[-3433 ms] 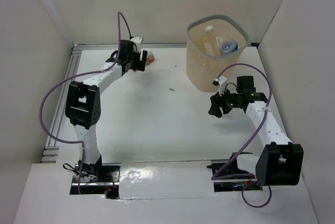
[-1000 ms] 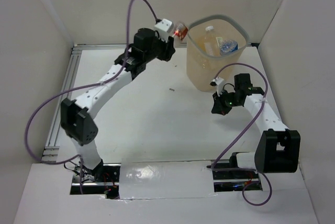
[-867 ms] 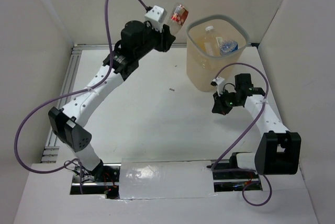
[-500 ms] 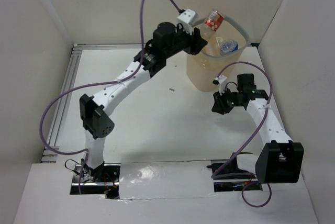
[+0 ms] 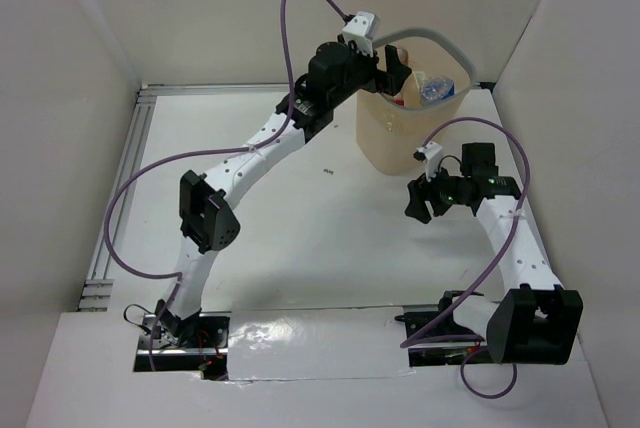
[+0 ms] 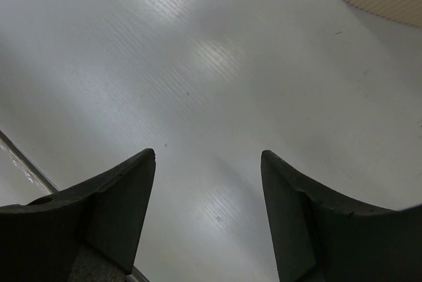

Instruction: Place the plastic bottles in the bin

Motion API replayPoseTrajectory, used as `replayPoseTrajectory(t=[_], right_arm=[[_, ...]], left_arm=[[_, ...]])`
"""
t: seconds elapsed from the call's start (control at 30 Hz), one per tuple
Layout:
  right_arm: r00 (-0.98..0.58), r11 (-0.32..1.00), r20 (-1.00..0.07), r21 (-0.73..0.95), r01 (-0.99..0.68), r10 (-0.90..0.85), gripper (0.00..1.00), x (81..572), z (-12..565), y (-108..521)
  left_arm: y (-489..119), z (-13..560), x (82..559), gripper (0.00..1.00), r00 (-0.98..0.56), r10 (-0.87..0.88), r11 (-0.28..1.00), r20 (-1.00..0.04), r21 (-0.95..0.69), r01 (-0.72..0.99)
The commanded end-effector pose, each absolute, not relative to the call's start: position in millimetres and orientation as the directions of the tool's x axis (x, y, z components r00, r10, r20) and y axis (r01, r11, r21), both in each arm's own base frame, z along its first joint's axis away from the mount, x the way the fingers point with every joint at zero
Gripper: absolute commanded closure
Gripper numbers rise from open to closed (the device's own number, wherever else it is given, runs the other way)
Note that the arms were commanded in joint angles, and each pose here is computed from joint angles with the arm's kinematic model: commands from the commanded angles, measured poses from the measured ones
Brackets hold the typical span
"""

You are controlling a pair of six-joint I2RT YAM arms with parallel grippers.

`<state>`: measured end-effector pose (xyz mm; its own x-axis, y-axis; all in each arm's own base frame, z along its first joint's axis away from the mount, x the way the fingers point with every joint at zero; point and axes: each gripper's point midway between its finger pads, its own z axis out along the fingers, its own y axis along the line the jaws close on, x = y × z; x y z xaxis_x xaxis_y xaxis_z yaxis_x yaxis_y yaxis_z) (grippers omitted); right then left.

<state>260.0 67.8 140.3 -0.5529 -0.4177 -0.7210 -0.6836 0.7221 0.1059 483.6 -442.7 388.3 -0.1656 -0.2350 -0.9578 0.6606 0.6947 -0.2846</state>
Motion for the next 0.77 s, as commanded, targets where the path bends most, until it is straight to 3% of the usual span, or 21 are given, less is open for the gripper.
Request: replayPoseTrajectory(t=[0.0, 0.1, 0.17, 0.2, 0.23, 0.33, 0.4, 0.43, 0.47, 0.5, 0.53, 0.6, 0.73], right_arm=[[-0.537, 0.730, -0.736, 0.085, -0.678, -0.413, 0.28, 262, 146, 65], [-0.541, 0.736, -0.736, 0.085, -0.671, -0.408, 0.26, 262, 146, 63], [-0.541, 0.736, -0.736, 0.085, -0.671, -0.408, 0.20, 262, 146, 63], [-0.553, 0.747, -0.735, 0.094, -0.658, -0.394, 0.15, 263, 146, 61], [-0.559, 0.755, -0.737, 0.102, -0.647, -0.379, 0.00, 262, 148, 61], [-0.557, 0.813, -0.774, 0.097, -0.574, -0.301, 0.00, 273, 162, 51], [-0.557, 0.884, -0.809, 0.109, -0.455, -0.187, 0.00, 286, 177, 41], [-0.550, 0.907, -0.821, 0.106, -0.407, -0.151, 0.00, 291, 184, 37], [-0.530, 0.935, -0.839, 0.078, -0.346, -0.126, 0.00, 296, 193, 27], [-0.546, 0.948, -0.834, 0.100, -0.301, -0.085, 0.00, 297, 192, 23], [-0.531, 0.952, -0.843, 0.085, -0.293, -0.088, 0.00, 298, 199, 20], [-0.535, 0.963, -0.841, 0.076, -0.260, -0.078, 0.00, 298, 198, 11], [-0.521, 0.970, -0.852, 0.082, -0.230, -0.051, 0.00, 298, 203, 8]], left_arm=[[-436, 433, 483, 0.00, -0.093, -0.334, 0.675, -0.938, -0.306, 0.671], [-432, 433, 487, 0.00, -0.090, -0.335, 0.681, -0.938, -0.307, 0.665], [-429, 442, 484, 0.00, -0.075, -0.347, 0.677, -0.935, -0.305, 0.670], [-421, 463, 476, 0.00, -0.044, -0.373, 0.675, -0.927, -0.304, 0.673], [-415, 472, 472, 0.00, -0.034, -0.382, 0.678, -0.924, -0.305, 0.669], [-380, 505, 446, 0.00, -0.011, -0.409, 0.674, -0.913, -0.310, 0.670], [-365, 466, 435, 0.00, -0.111, -0.351, 0.665, -0.930, -0.331, 0.670], [-336, 491, 408, 0.00, -0.085, -0.377, 0.654, -0.922, -0.330, 0.680], [-330, 481, 395, 0.00, -0.105, -0.362, 0.649, -0.926, -0.331, 0.685], [-320, 422, 392, 0.00, -0.171, -0.277, 0.681, -0.945, -0.319, 0.659], [-294, 436, 370, 0.00, -0.131, -0.291, 0.690, -0.948, -0.302, 0.657], [-270, 368, 357, 0.00, -0.223, -0.206, 0.735, -0.953, -0.301, 0.608], [-219, 307, 323, 0.00, -0.319, -0.162, 0.777, -0.934, -0.320, 0.543]])
